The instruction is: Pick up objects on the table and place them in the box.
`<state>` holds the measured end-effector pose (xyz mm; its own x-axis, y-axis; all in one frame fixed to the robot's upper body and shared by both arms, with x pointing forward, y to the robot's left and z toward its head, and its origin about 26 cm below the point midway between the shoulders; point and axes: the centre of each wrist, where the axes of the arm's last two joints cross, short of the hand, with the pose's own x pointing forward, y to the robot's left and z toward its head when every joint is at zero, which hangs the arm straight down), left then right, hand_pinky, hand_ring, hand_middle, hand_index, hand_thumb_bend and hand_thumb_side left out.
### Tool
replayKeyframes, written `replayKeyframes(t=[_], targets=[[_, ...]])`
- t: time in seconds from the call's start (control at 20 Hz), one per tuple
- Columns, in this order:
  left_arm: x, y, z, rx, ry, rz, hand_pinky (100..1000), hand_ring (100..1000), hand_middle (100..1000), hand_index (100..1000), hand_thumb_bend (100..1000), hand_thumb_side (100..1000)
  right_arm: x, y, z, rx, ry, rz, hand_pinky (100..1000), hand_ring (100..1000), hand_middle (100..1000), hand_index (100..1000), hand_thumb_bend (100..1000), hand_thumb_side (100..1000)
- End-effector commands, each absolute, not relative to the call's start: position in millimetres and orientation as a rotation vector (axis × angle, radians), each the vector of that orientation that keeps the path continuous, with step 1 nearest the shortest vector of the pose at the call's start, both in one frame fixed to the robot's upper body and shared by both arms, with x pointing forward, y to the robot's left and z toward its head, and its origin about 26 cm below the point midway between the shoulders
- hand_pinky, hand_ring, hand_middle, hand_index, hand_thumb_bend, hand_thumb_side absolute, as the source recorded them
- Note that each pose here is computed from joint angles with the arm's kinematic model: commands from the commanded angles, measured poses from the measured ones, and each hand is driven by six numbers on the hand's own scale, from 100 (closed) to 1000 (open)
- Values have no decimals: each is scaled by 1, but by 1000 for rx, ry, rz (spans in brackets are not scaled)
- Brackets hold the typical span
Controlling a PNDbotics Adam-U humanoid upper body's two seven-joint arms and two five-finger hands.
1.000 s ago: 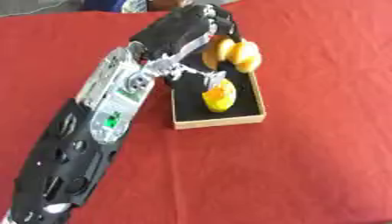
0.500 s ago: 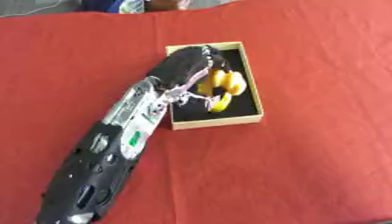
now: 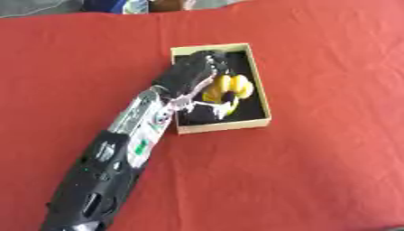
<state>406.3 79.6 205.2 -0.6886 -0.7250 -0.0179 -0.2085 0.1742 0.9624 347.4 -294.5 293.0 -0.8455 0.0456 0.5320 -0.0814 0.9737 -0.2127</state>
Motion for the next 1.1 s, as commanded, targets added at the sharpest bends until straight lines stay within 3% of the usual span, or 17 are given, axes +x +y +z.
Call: replayKeyframes(t=[0.05,0.25,0.5,0.6,0.7,0.8,1.1], targets=[[402,84,221,955,-2061,-1479,1000,993,849,948,496,572,343,-298,301,2,-2582,322,955,978,778,865,100,751],[397,92,240,1003,-2110,-1434,999,998,855,955,520,566,343,-299,299,-4,-2573,323,954,977,778,865,100,750],[388,101,258,1015,-2150,-1381,978,985,838,940,489,526,344,-299,298,-3,-2568,324,954,977,778,865,100,748],[381,107,269,995,-2207,-1318,966,975,824,924,420,508,344,-300,297,-8,-2566,321,953,977,778,865,100,748],[372,117,283,918,-2311,-1208,916,932,770,867,198,468,343,-300,297,-13,-2567,316,953,975,777,865,100,744],[362,134,299,798,-2411,-1065,901,919,753,841,108,461,342,-300,298,-16,-2574,315,952,974,777,865,100,740],[323,210,340,614,-2611,-511,861,866,701,793,100,468,336,-298,310,-33,-2630,322,947,965,778,864,100,721]])
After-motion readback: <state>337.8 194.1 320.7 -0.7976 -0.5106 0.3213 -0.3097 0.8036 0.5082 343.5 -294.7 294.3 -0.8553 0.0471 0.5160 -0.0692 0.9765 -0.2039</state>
